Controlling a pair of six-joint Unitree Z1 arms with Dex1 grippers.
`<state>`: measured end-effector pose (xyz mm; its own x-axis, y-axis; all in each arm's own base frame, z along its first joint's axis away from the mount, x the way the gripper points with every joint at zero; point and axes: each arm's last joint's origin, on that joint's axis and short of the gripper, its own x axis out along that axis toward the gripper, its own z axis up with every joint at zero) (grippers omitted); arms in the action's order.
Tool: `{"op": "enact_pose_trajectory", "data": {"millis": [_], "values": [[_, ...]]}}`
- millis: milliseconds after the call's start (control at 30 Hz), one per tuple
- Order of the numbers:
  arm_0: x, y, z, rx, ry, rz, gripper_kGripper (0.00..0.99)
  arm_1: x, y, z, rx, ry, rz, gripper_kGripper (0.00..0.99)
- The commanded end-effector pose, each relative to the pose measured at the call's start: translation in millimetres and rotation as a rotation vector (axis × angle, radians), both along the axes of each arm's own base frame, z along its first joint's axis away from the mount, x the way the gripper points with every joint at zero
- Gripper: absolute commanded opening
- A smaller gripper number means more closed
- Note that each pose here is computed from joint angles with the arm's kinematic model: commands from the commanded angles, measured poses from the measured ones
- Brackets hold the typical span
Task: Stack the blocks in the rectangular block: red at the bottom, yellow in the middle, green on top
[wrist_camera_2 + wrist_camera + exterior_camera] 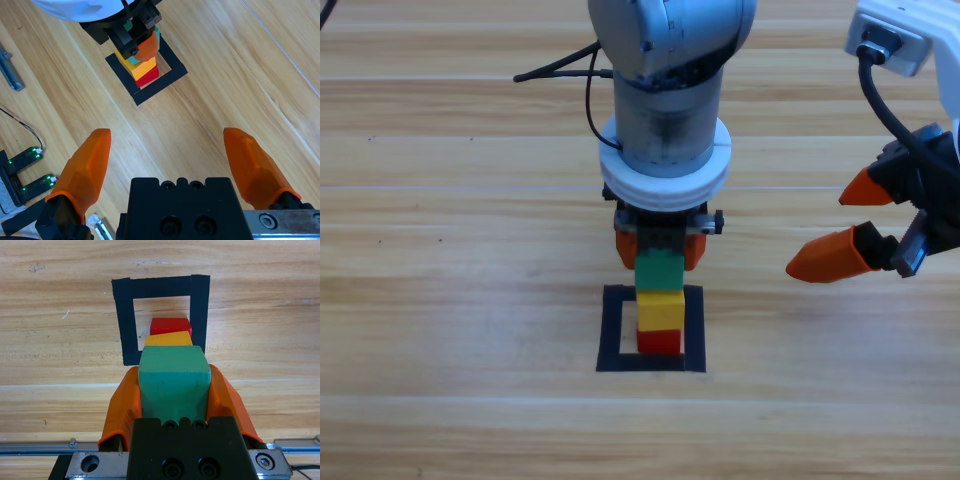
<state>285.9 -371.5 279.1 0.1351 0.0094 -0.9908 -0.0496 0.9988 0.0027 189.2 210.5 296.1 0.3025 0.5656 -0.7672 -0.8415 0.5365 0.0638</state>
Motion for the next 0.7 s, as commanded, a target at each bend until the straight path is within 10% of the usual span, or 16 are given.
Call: {"op": "enact_pose_trajectory", "data": {"millis": [33,700], "values": [[-2.5,-10.1,-30.5,0.069,0.037,0.003,0.0,-9.5,0.0,-10.8,-0.032,0.035,0.037,0.99],[-1.6,-11.3,-35.6,0.077,0.043,0.012,0.0,-9.9,-0.4,-10.8,-0.032,0.035,0.037,0.99]]}}
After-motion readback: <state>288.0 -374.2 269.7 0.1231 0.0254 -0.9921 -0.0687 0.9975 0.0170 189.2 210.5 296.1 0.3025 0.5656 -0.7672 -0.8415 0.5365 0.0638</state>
